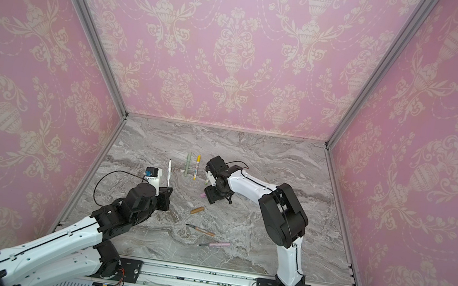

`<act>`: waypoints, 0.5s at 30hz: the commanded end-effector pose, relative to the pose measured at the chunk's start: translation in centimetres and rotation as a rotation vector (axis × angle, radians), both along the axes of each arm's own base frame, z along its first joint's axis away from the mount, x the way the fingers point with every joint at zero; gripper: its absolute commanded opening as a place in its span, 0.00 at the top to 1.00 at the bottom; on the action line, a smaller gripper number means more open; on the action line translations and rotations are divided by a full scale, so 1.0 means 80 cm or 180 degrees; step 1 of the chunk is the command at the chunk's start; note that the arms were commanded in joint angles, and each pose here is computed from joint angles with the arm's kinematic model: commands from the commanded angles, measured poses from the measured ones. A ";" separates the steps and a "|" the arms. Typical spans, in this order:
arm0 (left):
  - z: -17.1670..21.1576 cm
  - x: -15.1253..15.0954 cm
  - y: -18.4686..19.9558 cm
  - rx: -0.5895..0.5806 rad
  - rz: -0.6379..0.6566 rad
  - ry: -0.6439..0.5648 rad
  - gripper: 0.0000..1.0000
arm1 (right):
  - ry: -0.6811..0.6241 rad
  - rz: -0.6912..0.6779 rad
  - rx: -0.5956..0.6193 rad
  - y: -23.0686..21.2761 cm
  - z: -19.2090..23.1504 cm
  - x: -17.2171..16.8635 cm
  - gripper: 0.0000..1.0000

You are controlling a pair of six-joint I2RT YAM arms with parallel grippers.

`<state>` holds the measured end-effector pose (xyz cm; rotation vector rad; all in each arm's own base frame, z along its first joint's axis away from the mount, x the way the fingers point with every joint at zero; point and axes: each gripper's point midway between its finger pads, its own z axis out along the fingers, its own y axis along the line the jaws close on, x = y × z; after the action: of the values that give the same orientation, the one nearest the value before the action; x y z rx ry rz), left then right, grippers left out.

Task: Insert the pens into the pen caps
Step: 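Move right gripper over the pink and brown caps while left gripper holds the pen upright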

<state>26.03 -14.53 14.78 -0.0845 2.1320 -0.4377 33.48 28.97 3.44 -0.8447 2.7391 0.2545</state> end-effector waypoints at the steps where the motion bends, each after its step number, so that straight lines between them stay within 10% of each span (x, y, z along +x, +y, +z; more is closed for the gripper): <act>1: 0.007 0.004 0.005 -0.0061 0.0097 -0.0035 1.00 | 0.0217 0.0024 -0.0162 -0.010 -0.034 -0.011 0.33; 15: 0.006 0.005 0.005 -0.0055 0.0121 -0.0020 1.00 | 0.0122 -0.0054 -0.0172 -0.015 -0.037 0.014 0.35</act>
<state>26.03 -14.53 14.78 -0.0926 2.1323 -0.4422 35.31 29.11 3.42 -0.8123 2.7147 0.2563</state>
